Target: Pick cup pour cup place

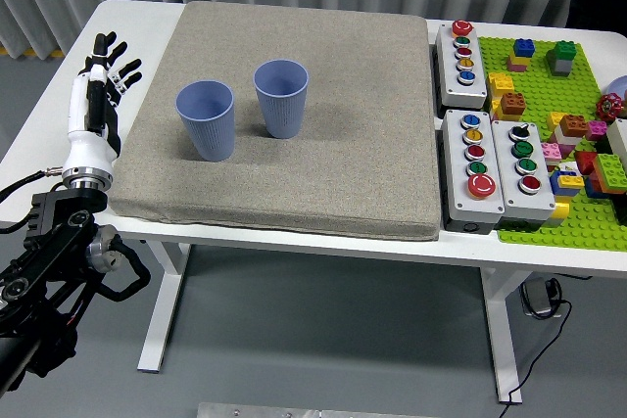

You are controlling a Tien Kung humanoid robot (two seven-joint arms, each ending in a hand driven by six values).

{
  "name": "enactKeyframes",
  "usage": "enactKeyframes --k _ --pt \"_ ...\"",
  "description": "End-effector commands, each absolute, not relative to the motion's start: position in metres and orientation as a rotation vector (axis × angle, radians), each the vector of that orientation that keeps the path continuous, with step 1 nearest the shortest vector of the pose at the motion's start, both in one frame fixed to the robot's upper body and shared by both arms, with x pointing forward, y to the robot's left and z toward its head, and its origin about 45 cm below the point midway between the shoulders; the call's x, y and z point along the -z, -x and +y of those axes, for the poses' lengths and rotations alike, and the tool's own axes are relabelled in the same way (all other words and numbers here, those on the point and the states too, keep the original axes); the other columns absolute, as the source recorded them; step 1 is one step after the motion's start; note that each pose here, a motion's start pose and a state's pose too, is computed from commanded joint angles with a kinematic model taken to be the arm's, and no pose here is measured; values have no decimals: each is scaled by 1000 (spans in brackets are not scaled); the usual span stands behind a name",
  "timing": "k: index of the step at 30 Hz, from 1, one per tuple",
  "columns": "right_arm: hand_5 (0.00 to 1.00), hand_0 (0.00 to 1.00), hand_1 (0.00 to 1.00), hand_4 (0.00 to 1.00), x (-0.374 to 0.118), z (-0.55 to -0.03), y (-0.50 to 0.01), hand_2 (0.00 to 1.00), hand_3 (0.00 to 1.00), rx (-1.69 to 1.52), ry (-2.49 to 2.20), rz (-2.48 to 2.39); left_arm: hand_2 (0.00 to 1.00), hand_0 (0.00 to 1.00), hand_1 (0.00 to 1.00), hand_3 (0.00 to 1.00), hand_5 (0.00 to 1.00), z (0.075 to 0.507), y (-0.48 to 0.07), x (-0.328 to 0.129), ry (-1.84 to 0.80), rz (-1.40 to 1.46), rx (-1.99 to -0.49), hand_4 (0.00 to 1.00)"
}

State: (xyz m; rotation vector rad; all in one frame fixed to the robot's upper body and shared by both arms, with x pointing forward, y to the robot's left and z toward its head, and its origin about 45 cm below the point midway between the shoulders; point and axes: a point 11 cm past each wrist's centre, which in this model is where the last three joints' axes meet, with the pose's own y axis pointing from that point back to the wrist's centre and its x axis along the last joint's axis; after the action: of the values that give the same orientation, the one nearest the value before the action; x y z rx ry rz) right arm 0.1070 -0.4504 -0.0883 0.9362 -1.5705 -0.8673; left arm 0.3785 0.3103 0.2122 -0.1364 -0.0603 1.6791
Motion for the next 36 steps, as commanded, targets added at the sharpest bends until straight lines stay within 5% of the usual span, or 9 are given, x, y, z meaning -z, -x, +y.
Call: enactKeyframes --k 1,7,8,13,14,20,36 --pt "344 700 705 45 88 -450 -107 669 629 867 -936 -1570 963 774 808 998 676 310 -378 -212 133 -63 -1676 983" --pt "344 700 705 45 88 -450 -108 669 629 867 -937 -1572 963 774 808 998 676 307 -378 -210 62 -121 -1618 983" --pt "346 701 705 46 88 -450 -108 669 629 867 -937 -1572 998 823 849 998 361 307 -378 -210 55 -126 -1615 997" --pt "346 701 705 46 88 -451 -107 669 629 866 -937 -1571 998 823 849 998 361 308 -376 -206 13 -143 -1591 997" --pt "348 700 705 45 88 -451 -107 668 628 867 -937 -1571 998 842 874 998 278 309 -375 -204 2 -146 -1590 985" --pt "345 700 704 45 89 -450 -105 669 629 866 -935 -1565 998 878 901 998 229 312 -373 -193 -72 -164 -1576 973" --pt "348 701 705 45 88 -450 -109 668 628 865 -940 -1567 998 991 924 998 220 303 -372 -175 -157 -157 -1521 969"
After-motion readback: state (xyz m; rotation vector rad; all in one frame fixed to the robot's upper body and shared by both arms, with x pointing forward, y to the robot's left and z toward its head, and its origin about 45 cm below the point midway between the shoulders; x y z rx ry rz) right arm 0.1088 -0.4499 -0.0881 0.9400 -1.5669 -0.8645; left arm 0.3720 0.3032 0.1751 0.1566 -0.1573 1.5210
